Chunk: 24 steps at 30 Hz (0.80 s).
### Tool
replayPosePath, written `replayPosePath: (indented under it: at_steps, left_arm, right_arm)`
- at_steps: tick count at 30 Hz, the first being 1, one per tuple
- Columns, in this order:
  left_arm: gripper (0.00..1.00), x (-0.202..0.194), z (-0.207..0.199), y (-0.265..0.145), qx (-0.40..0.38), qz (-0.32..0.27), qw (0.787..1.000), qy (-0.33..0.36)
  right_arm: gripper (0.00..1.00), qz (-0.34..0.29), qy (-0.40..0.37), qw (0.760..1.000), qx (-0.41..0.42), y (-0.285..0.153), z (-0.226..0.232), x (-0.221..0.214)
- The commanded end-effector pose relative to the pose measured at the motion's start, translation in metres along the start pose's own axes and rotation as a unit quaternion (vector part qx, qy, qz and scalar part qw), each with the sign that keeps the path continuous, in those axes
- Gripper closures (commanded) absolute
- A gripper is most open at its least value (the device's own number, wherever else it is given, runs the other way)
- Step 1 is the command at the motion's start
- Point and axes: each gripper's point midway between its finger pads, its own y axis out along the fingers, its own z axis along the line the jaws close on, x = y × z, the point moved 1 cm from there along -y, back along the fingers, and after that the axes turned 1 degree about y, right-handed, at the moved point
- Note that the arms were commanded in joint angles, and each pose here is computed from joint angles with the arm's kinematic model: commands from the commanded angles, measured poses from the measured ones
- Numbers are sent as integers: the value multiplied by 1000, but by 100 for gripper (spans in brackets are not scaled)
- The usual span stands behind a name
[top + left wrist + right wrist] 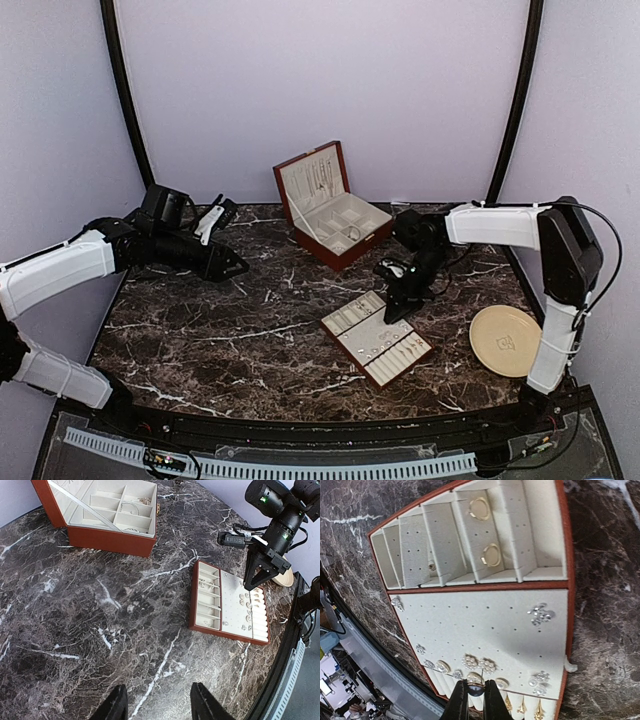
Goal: Organize the mixed jewelry
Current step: Place the earring in the earring holder.
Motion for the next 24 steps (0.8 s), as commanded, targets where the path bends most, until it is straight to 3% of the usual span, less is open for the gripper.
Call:
replayPosePath:
  at_steps: [1,24]
  left_arm:
    - [55,9,-4,-8,-4,-17,1000,9]
    - [55,10,-4,-10,-3,-19,1000,10]
  right_arm:
    - [95,18,-3,1000,15,8,16,0]
    - [95,24,-12,1000,5,21,15,25]
